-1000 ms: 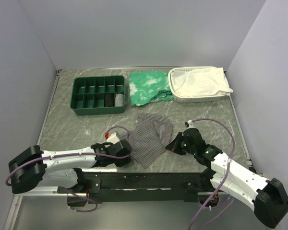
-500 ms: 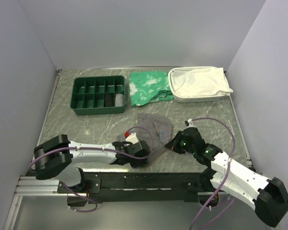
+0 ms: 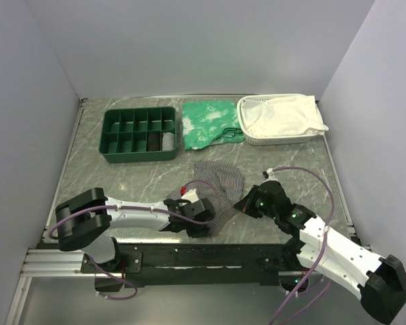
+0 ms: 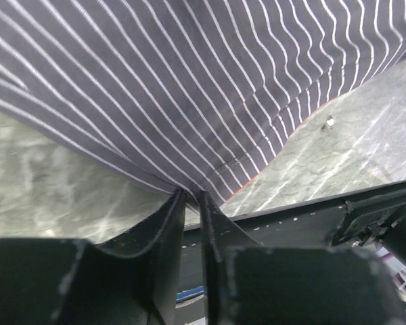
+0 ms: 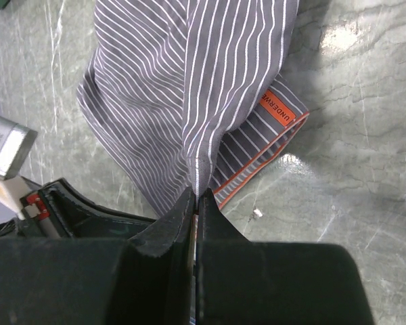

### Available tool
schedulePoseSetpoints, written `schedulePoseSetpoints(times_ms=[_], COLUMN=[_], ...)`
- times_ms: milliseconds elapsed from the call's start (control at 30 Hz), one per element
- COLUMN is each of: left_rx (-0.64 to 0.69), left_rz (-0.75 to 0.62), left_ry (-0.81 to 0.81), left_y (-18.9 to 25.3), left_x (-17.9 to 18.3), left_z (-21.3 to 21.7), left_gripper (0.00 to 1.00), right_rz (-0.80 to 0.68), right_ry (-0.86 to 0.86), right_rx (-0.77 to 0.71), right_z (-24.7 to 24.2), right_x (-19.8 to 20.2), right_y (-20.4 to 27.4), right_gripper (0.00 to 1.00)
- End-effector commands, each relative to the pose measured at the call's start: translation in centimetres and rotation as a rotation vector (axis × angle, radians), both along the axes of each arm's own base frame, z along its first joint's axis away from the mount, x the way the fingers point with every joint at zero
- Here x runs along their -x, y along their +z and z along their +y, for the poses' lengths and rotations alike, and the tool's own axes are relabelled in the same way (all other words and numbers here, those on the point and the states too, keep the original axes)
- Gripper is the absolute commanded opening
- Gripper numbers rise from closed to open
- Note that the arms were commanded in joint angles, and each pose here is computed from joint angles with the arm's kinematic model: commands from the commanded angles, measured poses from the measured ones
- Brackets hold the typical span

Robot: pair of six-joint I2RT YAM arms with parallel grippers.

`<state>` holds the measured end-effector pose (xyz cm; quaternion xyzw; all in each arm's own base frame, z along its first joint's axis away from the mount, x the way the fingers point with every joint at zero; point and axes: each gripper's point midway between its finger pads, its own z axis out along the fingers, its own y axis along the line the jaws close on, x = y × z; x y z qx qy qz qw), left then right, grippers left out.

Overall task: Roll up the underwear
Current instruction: Flatten out the underwear at the center of the board.

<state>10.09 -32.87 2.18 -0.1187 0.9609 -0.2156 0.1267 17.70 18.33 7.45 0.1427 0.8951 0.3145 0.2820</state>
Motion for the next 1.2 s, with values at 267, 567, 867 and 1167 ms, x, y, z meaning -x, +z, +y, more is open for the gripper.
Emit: schedulePoseSetpoints(times_ms=[267,567,867,1167], left_rx=[-0.036,-0.098,-0.080,0.005], left_rz=[0.038,0.003,-0.102,-0.084], left_ry=[0.011,0.136,0.255,0.105], left_y=[-1.6,-2.0,1.8,2.9], left_x=[0.2,-0.8,-2.6,-1.9], left_z=[0.8,5.4,9.4,3.0], left_gripper=[0.01,0.01,0.01,0.34], right_rz=[-0.066,-0.082,-0.119,-0.111], right_ry=[0.008,0.011,0.107,0.120], right_rx=[-0.014,-0.006,-0.067,-0.037], right_z=[0.2,-0.1,1.8,1.9], right_x=[-0.6,-0.5,-0.4,-0.6], right_y=[1.9,2.3,3.7,3.7], right_gripper=[0.00,0.00,0.00,0.00])
